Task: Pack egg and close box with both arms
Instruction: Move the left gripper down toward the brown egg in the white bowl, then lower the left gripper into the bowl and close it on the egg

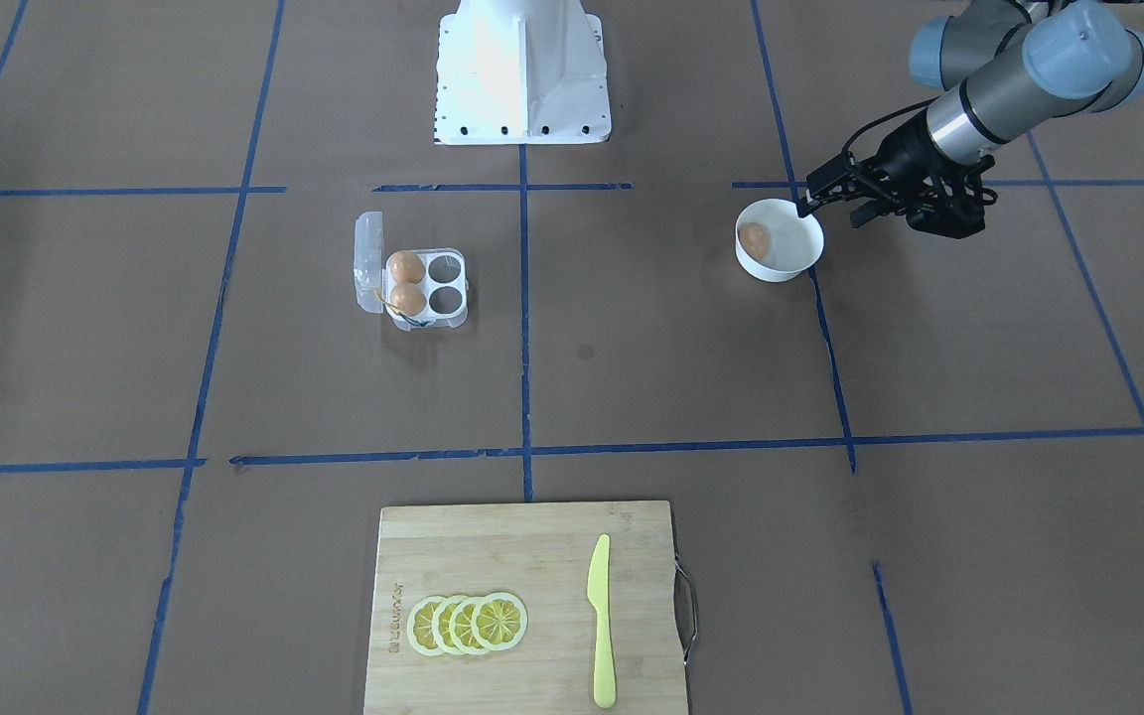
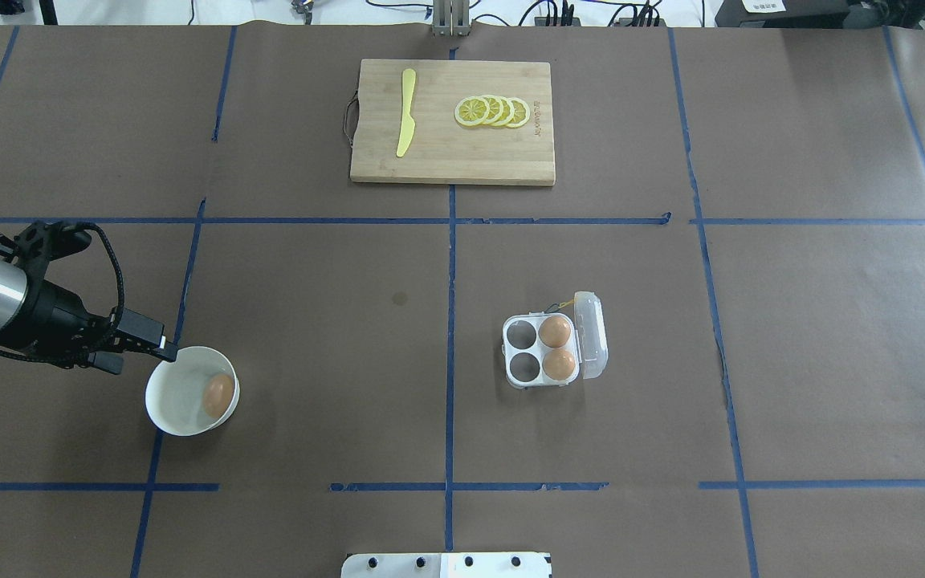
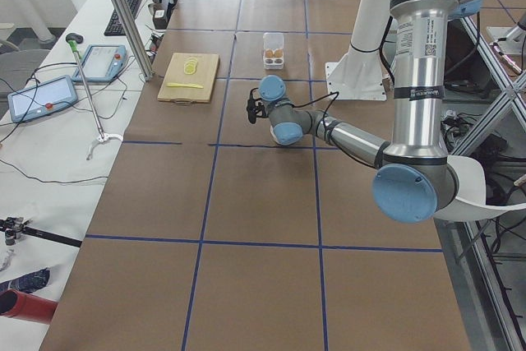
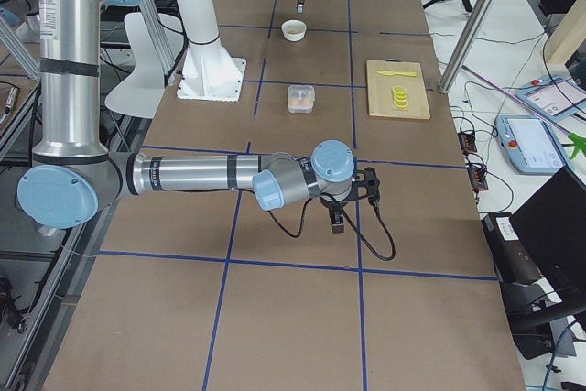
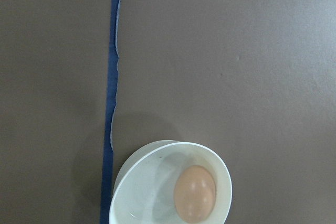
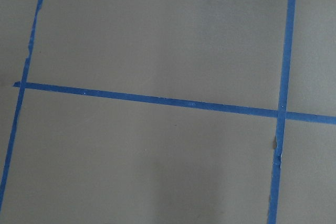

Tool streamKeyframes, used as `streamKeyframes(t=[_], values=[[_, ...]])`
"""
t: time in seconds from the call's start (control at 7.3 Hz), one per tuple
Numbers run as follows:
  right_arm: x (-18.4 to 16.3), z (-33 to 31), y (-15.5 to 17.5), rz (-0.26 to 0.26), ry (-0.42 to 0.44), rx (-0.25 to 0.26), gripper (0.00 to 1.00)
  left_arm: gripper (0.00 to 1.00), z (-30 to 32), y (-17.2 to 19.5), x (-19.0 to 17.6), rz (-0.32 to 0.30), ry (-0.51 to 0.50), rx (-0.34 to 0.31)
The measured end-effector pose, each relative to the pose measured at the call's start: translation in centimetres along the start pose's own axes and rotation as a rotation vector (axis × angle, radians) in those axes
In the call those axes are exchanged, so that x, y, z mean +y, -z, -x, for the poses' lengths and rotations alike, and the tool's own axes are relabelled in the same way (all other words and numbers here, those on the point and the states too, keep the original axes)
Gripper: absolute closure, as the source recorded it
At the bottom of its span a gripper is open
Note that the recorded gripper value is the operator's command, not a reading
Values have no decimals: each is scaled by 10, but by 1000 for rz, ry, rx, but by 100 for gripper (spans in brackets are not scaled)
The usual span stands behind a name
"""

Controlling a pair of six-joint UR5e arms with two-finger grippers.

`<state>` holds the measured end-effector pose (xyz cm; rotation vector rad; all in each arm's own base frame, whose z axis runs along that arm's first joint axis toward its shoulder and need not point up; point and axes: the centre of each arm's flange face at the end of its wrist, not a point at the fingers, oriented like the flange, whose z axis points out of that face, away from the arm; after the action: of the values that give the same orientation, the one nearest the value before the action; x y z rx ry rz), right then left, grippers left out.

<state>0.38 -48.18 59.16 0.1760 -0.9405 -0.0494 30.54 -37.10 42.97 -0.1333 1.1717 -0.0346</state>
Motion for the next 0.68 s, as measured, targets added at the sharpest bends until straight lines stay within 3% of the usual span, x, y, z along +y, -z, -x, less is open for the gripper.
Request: streamKeyframes(t=[0.14, 0.68], values=[[0, -1, -1, 1, -2, 1, 0, 21, -4, -11, 7, -2, 21, 0], [1, -4, -2, 4, -6, 3, 0, 22, -6, -45, 22, -33, 24, 12]])
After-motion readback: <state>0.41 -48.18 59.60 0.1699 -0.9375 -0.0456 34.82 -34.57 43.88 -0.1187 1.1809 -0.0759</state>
